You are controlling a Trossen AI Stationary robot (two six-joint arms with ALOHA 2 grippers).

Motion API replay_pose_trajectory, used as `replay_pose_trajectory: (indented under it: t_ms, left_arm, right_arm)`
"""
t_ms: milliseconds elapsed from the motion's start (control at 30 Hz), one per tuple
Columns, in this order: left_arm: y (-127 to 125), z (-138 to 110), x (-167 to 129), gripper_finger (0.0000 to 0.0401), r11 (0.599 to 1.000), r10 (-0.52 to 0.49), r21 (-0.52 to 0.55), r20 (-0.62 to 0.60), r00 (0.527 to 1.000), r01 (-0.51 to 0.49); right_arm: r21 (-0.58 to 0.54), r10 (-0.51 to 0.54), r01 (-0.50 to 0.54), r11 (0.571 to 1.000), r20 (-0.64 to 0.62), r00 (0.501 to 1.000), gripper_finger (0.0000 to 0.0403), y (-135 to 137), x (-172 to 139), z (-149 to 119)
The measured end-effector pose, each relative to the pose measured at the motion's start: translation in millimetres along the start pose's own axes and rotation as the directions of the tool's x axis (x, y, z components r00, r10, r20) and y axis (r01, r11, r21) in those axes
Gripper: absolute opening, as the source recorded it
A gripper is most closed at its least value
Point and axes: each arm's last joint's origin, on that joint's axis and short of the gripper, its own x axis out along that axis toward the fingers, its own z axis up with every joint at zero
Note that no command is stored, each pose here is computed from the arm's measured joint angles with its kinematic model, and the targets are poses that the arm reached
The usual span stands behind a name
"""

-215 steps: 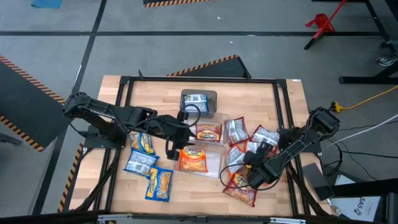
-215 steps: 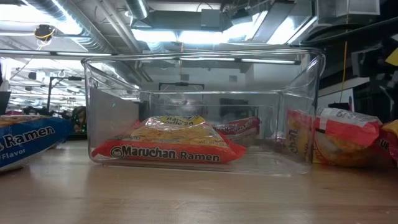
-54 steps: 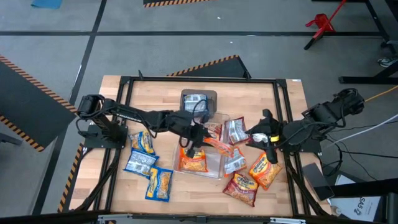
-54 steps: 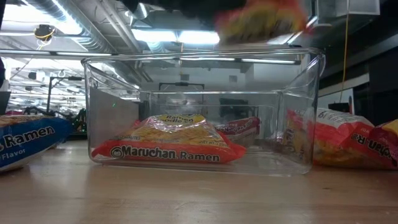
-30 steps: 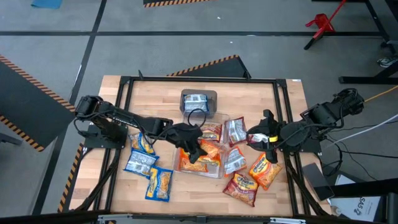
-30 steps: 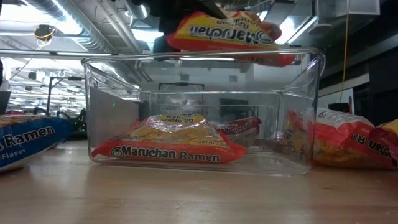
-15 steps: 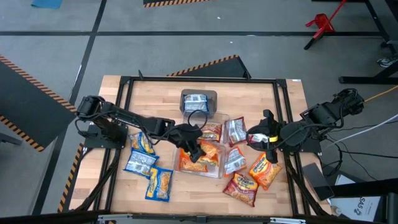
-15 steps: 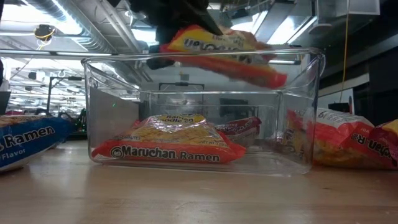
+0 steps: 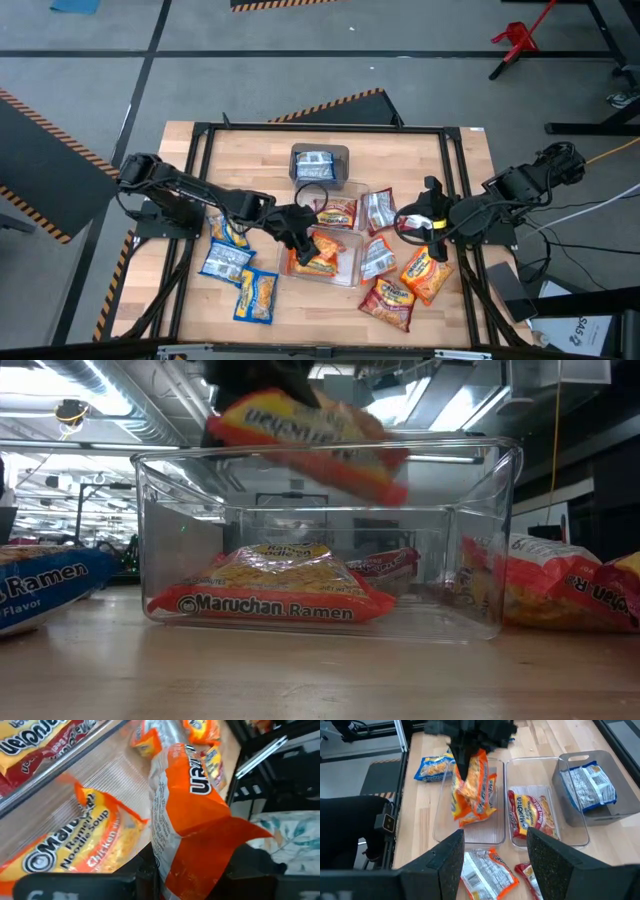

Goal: Sort Maruchan noodles
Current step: Put the middle orange noodle pack into the bottom transparent bin

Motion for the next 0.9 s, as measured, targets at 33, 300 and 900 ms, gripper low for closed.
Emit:
replay_pose_trajectory:
  t_ms: [33, 300, 900]
  left_arm:
    - [-0.7, -1.0, -3.5, 0.008, 1.0, 0.01, -0.004, 0.003, 1.0, -0.01]
    - [-5.7, -0.1, -27.3, 0.0078, 0.999, 0.042, -0.014, 0.084, 0.996, -0.041]
    - [40.8, -35.4, -17.9, 0.0069, 0.967, -0.161, -0.16, 0.213, 0.964, 0.197]
  right_arm:
    - [-0.002, -0.003, 0.003, 1.0, -0.005, 1.0, 0.0198, -0.3, 0.0, -0.5]
    - [-0.01, -0.005, 0.005, 1.0, -0.005, 1.0, 0.0198, -0.4, 0.1, -0.6]
    - [-0.001, -0.003, 0.003, 1.0, -0.003, 1.0, 0.0198, -0.1, 0.2, -0.4]
